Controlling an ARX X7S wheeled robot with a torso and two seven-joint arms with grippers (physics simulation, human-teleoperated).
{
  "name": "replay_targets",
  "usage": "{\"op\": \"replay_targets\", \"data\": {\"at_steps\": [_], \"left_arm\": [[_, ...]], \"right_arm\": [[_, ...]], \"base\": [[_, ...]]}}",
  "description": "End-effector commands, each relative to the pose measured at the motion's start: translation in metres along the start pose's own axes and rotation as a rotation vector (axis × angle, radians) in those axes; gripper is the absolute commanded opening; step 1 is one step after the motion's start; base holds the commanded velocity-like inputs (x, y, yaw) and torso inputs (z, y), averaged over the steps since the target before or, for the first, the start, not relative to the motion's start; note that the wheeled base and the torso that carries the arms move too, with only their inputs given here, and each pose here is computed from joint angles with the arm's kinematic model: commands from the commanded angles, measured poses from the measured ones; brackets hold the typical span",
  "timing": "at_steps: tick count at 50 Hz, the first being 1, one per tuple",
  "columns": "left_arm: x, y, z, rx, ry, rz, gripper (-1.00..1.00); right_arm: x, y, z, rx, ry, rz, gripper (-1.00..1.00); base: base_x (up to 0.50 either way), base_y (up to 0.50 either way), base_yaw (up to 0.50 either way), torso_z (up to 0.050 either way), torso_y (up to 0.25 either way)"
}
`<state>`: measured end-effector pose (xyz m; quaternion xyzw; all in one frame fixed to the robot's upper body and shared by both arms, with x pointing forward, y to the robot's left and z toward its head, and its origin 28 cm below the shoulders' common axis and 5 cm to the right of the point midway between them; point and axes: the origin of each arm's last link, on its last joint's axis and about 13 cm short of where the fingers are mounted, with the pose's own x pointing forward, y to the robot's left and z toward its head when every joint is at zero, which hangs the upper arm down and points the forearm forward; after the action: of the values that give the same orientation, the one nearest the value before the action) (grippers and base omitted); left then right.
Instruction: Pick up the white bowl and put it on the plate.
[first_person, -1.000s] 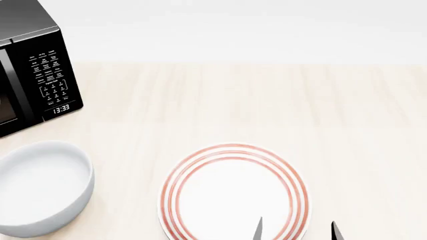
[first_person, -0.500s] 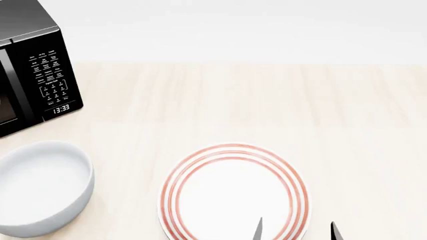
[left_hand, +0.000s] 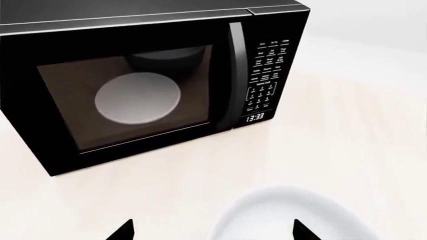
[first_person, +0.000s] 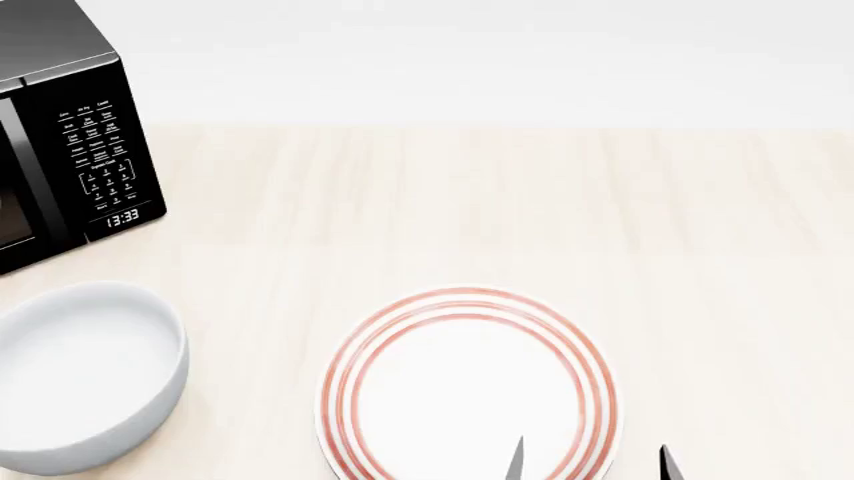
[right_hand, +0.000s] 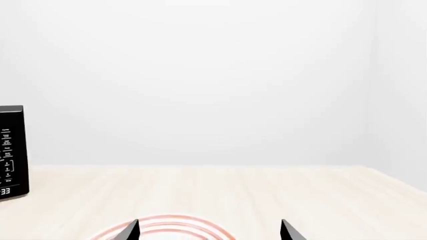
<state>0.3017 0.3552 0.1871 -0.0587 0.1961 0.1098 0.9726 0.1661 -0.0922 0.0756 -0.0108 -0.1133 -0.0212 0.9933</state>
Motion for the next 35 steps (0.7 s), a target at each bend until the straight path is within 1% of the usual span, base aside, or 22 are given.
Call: {"op": "replay_targets", "data": {"at_steps": [1, 19, 35], "left_arm": [[0.008, -0.004, -0.002, 0.017, 0.017, -0.015, 1.0], [0.025, -0.01, -0.01, 0.007, 0.042, -0.026, 1.0], [0.034, -0.014, -0.016, 0.006, 0.056, -0.031, 1.0]], "right_arm": [[0.001, 0.0, -0.001, -0.001, 0.002, 0.0, 1.0], [0.0, 0.0, -0.002, -0.002, 0.004, 0.002, 1.0], [0.001, -0.001, -0.002, -0.001, 0.005, 0.002, 1.0]], "base": [[0.0, 0.0, 0.0, 0.0, 0.0], [0.0, 0.0, 0.0, 0.0, 0.0], [0.0, 0.0, 0.0, 0.0, 0.0]]}}
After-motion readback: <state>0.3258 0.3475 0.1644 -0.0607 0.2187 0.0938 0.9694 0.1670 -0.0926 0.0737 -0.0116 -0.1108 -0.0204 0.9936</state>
